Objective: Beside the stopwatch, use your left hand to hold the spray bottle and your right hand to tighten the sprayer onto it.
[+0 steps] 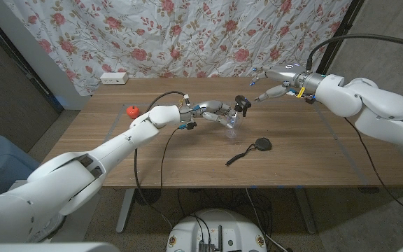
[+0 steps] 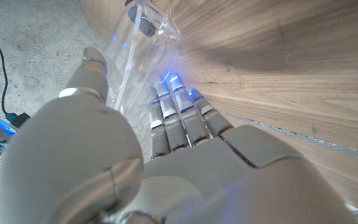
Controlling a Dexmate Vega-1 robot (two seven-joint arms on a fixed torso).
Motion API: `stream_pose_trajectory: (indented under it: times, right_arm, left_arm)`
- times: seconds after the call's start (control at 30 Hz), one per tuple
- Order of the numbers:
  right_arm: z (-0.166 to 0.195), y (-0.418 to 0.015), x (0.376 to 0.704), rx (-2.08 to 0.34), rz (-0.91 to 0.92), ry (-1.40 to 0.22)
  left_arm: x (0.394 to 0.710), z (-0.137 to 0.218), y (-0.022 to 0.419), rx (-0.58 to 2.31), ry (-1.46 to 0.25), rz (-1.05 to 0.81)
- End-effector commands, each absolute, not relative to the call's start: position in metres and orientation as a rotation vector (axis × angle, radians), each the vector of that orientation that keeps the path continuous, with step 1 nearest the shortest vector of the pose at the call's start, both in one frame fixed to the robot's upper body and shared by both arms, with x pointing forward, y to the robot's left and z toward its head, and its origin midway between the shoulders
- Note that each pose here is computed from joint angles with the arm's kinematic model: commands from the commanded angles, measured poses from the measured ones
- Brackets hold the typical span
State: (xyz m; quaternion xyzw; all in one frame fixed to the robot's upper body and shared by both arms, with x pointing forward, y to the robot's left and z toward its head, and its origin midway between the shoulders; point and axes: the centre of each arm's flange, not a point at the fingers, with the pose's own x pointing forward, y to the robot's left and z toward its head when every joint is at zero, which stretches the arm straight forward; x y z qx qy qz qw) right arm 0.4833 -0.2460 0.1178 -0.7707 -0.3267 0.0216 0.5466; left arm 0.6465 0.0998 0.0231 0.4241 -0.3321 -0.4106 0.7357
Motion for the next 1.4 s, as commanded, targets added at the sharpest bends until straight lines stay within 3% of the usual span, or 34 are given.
stream_pose_trajectory:
  times: [0.03, 1.4]
  right_arm:
    - [0.119, -0.250, 0.482, -1.865, 0.125, -0.828]
    - [0.126, -0.238, 0.486, -1.990, 0.270, -0.959]
  left_arm:
    - [0.648, 0.027, 0.099, 0.942, -0.736, -0.915]
    - [0.651, 0.029, 0.083, 0.981, -0.701, -0.955]
